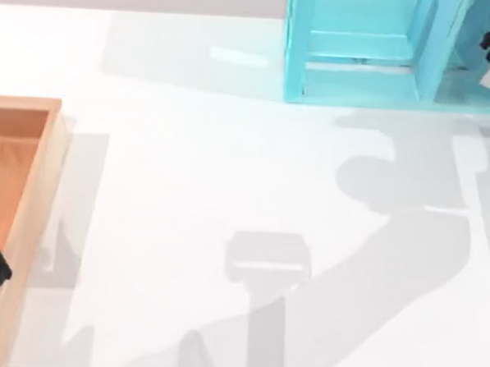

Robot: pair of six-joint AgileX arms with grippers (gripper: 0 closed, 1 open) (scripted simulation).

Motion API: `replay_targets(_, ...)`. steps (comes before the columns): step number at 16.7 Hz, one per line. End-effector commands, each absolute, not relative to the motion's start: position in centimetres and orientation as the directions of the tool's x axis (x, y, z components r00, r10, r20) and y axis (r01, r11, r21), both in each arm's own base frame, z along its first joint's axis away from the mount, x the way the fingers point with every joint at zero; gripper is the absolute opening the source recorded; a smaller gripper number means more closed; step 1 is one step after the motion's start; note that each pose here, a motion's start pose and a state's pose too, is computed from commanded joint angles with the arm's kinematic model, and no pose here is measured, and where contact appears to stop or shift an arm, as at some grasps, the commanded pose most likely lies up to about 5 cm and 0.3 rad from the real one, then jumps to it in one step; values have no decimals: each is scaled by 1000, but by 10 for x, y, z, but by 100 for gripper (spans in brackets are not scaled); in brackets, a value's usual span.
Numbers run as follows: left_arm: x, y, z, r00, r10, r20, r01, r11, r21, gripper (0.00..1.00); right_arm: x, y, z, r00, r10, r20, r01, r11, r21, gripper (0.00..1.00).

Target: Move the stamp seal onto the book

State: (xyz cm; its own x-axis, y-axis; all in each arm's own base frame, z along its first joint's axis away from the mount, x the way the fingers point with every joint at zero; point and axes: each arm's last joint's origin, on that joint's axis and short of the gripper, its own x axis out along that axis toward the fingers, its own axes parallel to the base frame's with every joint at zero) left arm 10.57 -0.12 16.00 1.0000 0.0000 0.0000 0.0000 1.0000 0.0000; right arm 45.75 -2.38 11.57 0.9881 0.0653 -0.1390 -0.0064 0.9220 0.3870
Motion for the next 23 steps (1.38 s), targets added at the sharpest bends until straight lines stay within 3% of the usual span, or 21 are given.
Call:
replay_targets(8,106,-1,160,1000,0,0,0,1000,0,100,356,-22,244,991,70,-117,-21,925,379,0)
replay_targets(13,106,-1,160,1000,0,0,0,1000,0,100,289,-20,274,991,68,-119,-17,922,386,0)
replay_targets(16,106,-1,160,1000,0,0,0,1000,0,100,274,-20,275,989,67,-129,-12,920,391,0)
replay_targets(23,106,-1,160,1000,0,0,0,1000,0,100,278,-11,277,990,77,-118,-29,933,359,0)
